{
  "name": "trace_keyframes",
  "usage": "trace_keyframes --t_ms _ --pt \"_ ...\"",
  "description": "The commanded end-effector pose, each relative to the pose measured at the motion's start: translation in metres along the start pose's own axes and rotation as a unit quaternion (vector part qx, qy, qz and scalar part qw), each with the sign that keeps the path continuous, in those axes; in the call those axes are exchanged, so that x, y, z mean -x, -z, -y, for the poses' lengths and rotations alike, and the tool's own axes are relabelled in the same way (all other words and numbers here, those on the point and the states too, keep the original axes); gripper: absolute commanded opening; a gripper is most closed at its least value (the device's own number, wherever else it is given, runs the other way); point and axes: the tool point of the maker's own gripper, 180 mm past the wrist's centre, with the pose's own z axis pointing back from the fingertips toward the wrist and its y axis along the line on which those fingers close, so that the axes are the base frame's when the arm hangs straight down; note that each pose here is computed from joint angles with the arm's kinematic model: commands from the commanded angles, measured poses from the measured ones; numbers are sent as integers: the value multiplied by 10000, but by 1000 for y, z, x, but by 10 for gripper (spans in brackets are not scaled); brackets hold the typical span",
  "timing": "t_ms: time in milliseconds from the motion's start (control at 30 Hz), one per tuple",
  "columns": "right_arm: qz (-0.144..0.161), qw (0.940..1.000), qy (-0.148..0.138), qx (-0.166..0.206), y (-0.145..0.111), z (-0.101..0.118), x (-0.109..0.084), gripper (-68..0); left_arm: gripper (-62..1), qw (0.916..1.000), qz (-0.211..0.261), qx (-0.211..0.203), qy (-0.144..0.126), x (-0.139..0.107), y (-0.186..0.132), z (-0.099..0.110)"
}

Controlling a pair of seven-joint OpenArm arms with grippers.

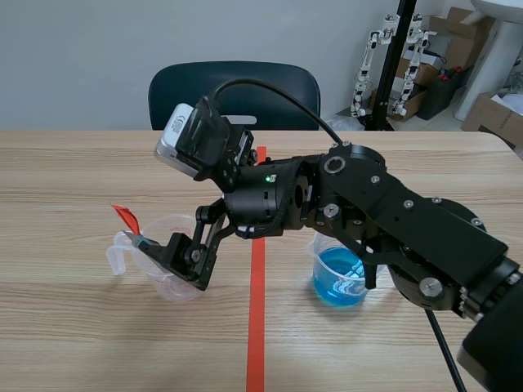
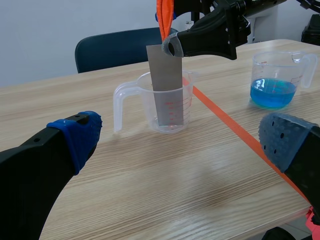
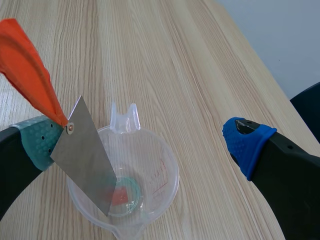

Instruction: Do the redox reaction experiment. return to the home posture

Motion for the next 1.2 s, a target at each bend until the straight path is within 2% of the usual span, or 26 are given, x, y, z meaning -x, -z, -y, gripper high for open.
trace_keyframes --t_ms 0,500,667,833,1000,1100,1167 --pt "158 9998 -76 49 -1 8 -11 4 14 9999 132 -2 -5 -7 1 0" --pt "201 9998 -76 47 -1 8 -13 4 14 9999 132 -2 -5 -7 1 0" --pt "290 9995 -149 27 -2 5 -21 4 14 9999 130 0 -5 -7 1 0" --pt "573 9975 -403 -24 -18 -9 -46 4 14 9999 130 0 -5 -7 1 0" --pt "632 9959 -653 -51 -40 -28 -59 4 14 10000 46 0 -7 -4 1 0" --pt "629 9952 -740 99 -56 -37 -63 4 14 9999 -161 3 -12 3 1 0" --pt "650 9944 -751 352 -67 -38 -67 4 14 9998 -173 4 -11 4 1 0"
